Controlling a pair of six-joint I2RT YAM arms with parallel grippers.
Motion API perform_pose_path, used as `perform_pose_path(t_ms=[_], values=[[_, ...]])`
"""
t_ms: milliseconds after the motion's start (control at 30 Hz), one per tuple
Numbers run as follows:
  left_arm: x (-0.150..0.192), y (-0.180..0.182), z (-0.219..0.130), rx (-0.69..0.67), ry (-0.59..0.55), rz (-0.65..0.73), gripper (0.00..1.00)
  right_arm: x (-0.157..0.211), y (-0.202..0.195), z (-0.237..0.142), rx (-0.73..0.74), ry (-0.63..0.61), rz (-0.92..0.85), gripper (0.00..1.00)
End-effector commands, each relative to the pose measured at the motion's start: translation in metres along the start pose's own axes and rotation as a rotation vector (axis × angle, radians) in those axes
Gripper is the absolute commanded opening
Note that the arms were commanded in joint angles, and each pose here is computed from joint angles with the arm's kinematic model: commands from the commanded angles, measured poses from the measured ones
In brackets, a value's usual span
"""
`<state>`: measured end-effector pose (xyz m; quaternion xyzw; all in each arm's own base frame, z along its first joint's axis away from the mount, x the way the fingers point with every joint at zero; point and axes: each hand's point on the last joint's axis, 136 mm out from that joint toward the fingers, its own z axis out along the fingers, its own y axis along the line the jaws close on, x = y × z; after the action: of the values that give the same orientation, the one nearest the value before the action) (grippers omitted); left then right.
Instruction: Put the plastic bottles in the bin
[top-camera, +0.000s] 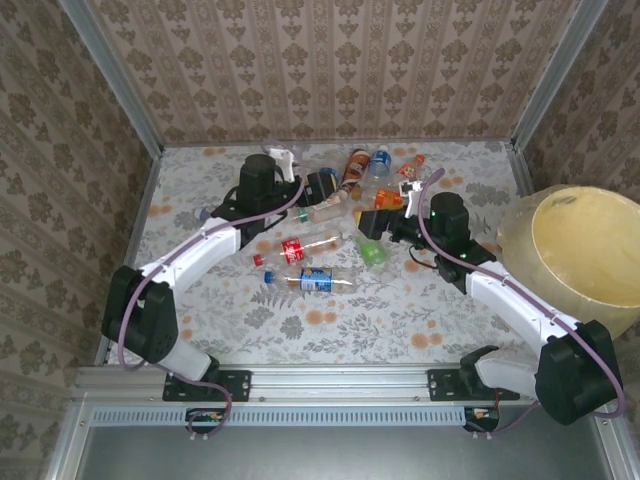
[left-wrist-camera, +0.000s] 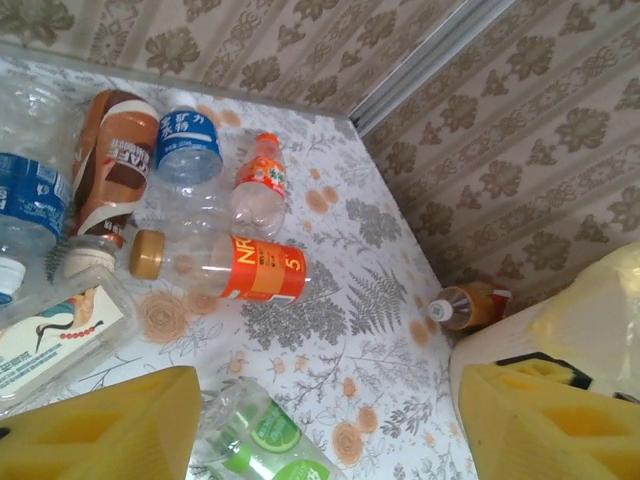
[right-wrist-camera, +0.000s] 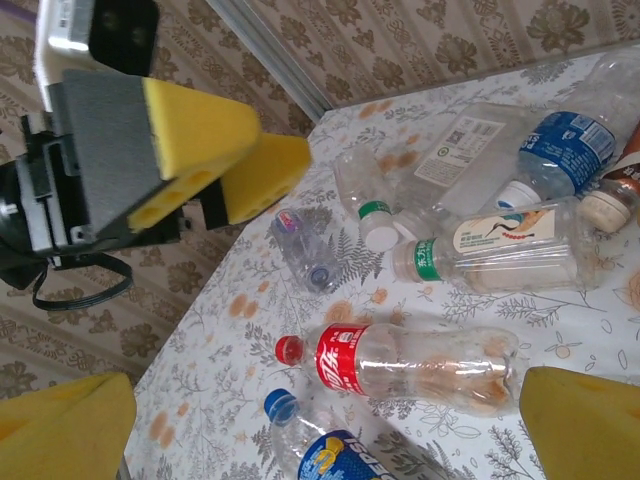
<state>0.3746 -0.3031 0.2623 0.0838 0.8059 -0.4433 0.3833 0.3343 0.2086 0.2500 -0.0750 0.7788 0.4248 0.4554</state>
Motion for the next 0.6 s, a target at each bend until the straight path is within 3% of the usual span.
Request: perform_pose_path(t_ms=[0, 167, 267, 433, 567], values=[[-0.021, 0.05, -0.019, -0.271, -0.086, -0.072, 0.8, 0.0, 0.0, 0.0, -0.002, -0.016, -0.01, 1.0], [-0.006, 0.18, -0.114, -0.842, -0.177, -0.402, 0.99, 0.002, -0.012, -0.002, 0.066, -0.016, -0.023, 1.0], [0.018, 0.229, -0.165, -1.067, -0.159, -0.575, 1.0, 0.002, -0.016, -0.002, 0.089, -0.014, -0.024, 1.0], [0.029, 0.281, -0.196, -1.235, -0.15, -0.699, 1.0, 0.003, -0.019, -0.004, 0.108, -0.011, -0.028, 1.0], [0.026, 0.313, -0.188, -1.28, -0.077, -0.729, 1.0, 0.004, -0.02, -0.008, 0.125, -0.009, -0.032, 1.0]])
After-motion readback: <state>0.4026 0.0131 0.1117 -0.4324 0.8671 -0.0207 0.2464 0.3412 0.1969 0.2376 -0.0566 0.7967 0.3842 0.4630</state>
